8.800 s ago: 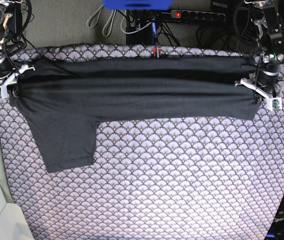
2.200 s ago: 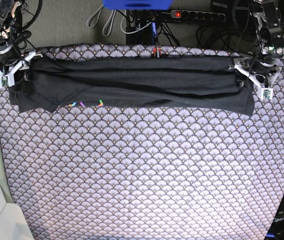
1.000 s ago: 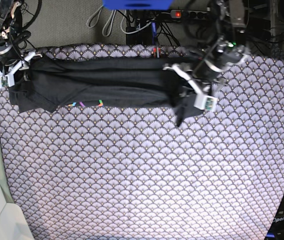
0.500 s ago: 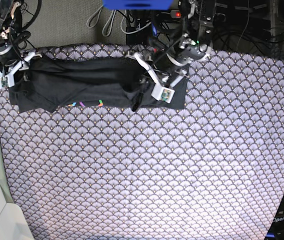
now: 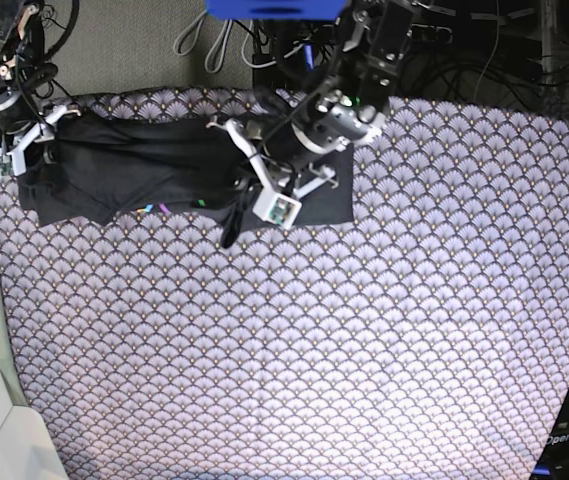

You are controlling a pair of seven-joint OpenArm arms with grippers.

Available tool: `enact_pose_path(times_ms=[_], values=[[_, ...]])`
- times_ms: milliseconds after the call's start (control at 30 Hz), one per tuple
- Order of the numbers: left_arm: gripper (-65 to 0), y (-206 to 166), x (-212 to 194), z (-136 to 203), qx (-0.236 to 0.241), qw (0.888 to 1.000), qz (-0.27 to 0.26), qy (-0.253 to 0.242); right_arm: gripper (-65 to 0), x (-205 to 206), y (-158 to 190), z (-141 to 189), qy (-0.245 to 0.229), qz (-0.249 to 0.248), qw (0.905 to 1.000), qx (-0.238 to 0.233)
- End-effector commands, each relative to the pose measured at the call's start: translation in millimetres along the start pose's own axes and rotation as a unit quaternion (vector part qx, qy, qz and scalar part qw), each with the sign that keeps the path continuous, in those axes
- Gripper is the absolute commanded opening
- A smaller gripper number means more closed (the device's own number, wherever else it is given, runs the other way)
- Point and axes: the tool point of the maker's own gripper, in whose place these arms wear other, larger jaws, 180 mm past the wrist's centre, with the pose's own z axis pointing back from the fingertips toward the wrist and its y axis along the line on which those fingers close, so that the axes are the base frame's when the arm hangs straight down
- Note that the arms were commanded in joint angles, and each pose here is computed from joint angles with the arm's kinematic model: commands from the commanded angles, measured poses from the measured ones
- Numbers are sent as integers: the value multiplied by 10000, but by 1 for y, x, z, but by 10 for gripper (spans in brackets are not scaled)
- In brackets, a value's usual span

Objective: Fold the T-shirt properly
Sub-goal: 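Carry the band end with the left gripper toward the right gripper, folding it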

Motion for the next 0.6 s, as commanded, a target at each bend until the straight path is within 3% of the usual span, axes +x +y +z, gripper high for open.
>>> enact_pose_path(times_ms=[0,167,367,567], values=[[-645,-8,13,-3,-47,9994,293,-155,-377,12,-6,3,-186,100,9998,-30],[-645,-22,16,-11,-39,9991,400,-109,-377,13,-6,4,-181,113,9998,-35],[-645,-11,11,-11,315,9968,733,-13,-377,13,-6,4,-189,113,9998,-35],[-645,-28,9,-13,189,9988,440,81,-377,14,-5,3,-188,119,9998,-22]])
